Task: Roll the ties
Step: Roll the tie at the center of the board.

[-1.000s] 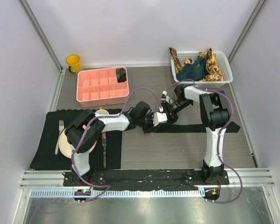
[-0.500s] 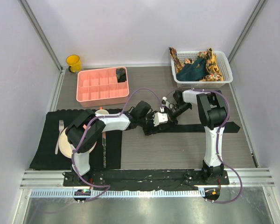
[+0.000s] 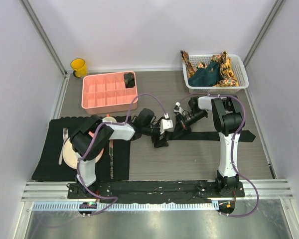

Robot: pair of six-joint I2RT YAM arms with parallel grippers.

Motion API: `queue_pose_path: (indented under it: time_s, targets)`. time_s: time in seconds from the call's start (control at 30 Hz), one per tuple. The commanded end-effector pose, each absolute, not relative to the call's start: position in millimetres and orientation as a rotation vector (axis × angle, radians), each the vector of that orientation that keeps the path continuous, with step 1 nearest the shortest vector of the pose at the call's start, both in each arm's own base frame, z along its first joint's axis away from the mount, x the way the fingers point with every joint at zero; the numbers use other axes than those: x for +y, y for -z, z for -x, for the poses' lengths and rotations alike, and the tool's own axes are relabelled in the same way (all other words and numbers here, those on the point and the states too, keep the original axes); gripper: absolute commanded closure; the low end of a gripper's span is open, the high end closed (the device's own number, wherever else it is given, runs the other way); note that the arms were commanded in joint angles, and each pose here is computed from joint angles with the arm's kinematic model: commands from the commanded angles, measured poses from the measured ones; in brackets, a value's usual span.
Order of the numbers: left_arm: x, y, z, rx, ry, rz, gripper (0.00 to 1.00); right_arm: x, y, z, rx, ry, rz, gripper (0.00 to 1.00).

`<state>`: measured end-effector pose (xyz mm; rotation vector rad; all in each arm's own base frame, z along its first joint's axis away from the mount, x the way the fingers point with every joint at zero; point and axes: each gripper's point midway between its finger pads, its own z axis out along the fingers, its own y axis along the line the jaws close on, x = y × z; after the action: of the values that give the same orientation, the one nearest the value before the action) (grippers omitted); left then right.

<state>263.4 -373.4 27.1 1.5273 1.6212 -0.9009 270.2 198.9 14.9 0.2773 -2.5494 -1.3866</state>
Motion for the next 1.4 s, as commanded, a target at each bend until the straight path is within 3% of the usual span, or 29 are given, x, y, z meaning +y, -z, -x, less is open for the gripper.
queue_pose_path:
  time_s: [0.0,0.2,0.53,1.03,1.2,1.37]
  targets:
    - [-398,-39,-267,1.526,0.959,-1.508,0.2,177,29,-255,-2.545,1.12,-0.144,0.99]
    - [-396,-37,-271,1.566,0.889,-1.504,0.23,176,25,-251,-2.535,1.123,-0.164,0.99]
    - [-362,-49,-273,1.59,0.653,-1.782,0.17,176,18,-250,-2.537,1.144,-0.202,0.99]
    - [-399,-47,-275,1.506,0.769,-1.871,0.17,181,11,-251,-2.53,1.184,-0.204,0.99]
    - [-397,-40,-270,1.522,0.795,-1.921,0.31,182,9,-252,-2.528,1.195,-0.204,0.99]
    - [-384,-29,-262,1.585,0.808,-1.958,0.56,185,1,-254,-2.523,1.225,-0.196,0.99]
